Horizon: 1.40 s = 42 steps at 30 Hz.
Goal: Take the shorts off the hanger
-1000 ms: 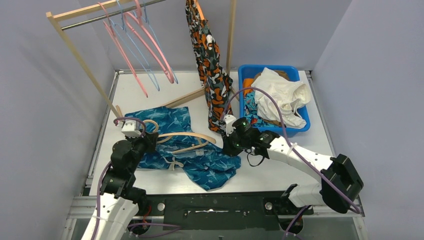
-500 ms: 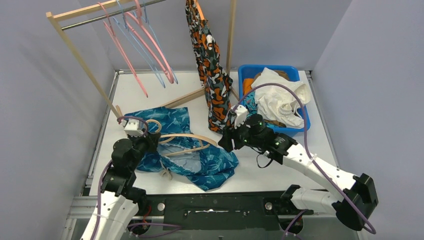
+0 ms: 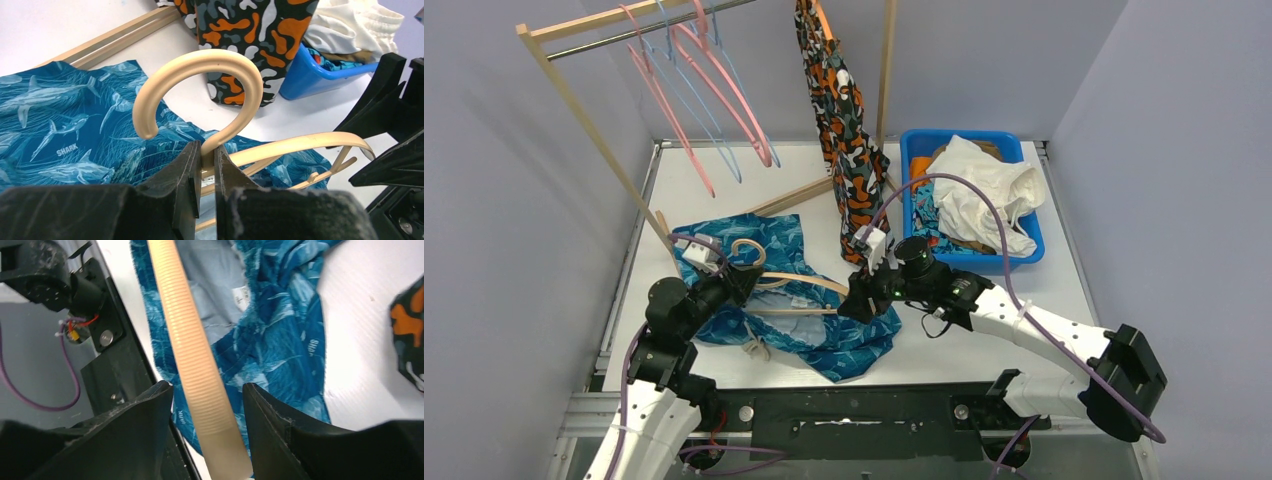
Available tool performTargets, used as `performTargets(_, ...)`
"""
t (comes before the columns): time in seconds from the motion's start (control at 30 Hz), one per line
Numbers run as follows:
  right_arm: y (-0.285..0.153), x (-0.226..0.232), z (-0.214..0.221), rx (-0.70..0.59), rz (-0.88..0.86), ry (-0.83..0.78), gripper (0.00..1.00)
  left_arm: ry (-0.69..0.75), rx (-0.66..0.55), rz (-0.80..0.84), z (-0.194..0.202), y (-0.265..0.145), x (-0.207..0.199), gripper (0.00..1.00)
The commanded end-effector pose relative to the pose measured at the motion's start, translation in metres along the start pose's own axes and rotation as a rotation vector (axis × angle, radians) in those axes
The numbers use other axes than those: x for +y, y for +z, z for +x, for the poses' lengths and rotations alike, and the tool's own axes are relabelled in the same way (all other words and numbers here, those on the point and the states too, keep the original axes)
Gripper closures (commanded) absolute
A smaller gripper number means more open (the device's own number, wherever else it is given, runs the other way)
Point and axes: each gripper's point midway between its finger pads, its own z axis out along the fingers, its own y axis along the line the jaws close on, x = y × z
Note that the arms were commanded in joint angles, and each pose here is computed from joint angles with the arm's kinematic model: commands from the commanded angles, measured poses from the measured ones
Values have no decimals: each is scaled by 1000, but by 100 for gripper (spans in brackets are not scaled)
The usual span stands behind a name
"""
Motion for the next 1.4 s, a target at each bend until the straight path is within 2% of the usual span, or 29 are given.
performTargets(0.0, -2, 25, -34, -108, -104, -99, 51, 35, -87, 118, -24, 1, -23, 100)
performTargets(0.1, -6, 30, -38, -126, -120, -111, 68, 27, -85, 123, -24, 1, -24, 100)
performTargets(0.2, -13, 31, -41, -143, -118, -143, 91, 22, -83, 113, -24, 1, -22, 100)
performTargets(0.27, -18, 29, -42, -149, -99, -145, 99, 19, -85, 99, -24, 2, -20, 100)
performTargets(0.33, -24, 26, -43, -153, -80, -143, 100, 20, -89, 90, -25, 1, -19, 88)
performTargets(0.47, -35, 18, -41, -140, -48, -124, 100, 25, -85, 101, -27, 1, -21, 52)
performTargets(0.6, -46, 7, -38, -122, 21, -105, 100, 33, -77, 125, -29, -1, -27, 35)
performTargets(0.83, -62, -8, -42, -128, 125, -96, 100, 38, -88, 109, -33, -3, -25, 31)
performTargets(1.13, -97, -7, -82, -327, 220, -134, 100, 27, -183, -257, -46, -21, 36, 31)
performTargets(1.37, -121, -14, -96, -409, 312, -138, 100, -1, -187, -431, -44, -31, 65, 30)
